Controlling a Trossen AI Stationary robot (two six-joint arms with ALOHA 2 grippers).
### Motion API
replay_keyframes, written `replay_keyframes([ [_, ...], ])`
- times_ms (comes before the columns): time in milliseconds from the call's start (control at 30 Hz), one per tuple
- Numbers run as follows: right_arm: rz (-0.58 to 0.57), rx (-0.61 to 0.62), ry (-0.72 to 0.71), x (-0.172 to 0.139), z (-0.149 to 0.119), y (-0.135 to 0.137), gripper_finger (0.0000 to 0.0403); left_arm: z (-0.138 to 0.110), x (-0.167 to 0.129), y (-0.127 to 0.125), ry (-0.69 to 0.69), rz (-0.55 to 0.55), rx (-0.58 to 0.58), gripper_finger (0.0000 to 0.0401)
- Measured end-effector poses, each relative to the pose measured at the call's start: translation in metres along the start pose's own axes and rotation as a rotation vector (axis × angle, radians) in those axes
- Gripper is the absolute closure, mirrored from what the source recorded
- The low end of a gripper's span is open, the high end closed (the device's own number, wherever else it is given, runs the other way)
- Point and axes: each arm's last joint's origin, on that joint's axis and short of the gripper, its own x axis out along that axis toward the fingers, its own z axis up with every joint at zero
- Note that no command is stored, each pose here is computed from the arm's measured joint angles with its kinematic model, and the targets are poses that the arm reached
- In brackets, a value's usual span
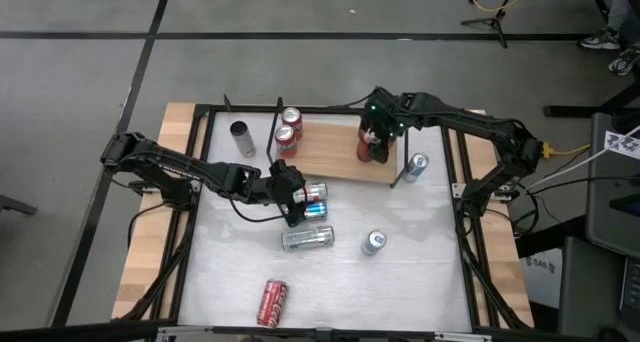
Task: Place canned beverage on shelf
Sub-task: Put the top red-black soda can on the shelf aligned with the red-black soda can
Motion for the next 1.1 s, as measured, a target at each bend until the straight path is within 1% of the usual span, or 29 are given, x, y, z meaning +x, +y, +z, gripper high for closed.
replay_keyframes([
  [167,-0.001,-0.001,-0.009,0.001,0.000,0.000,0.0104,0.000,0.000,0.000,0.000,0.000,0.000,0.0078],
  [367,0.000,-0.002,0.002,0.015,-0.008,0.000,0.0104,0.000,0.000,0.000,0.000,0.000,0.000,0.0078],
  [1100,-0.011,-0.002,-0.011,0.017,-0.007,0.000,0.0104,0.000,0.000,0.000,0.000,0.000,0.001,0.0078],
])
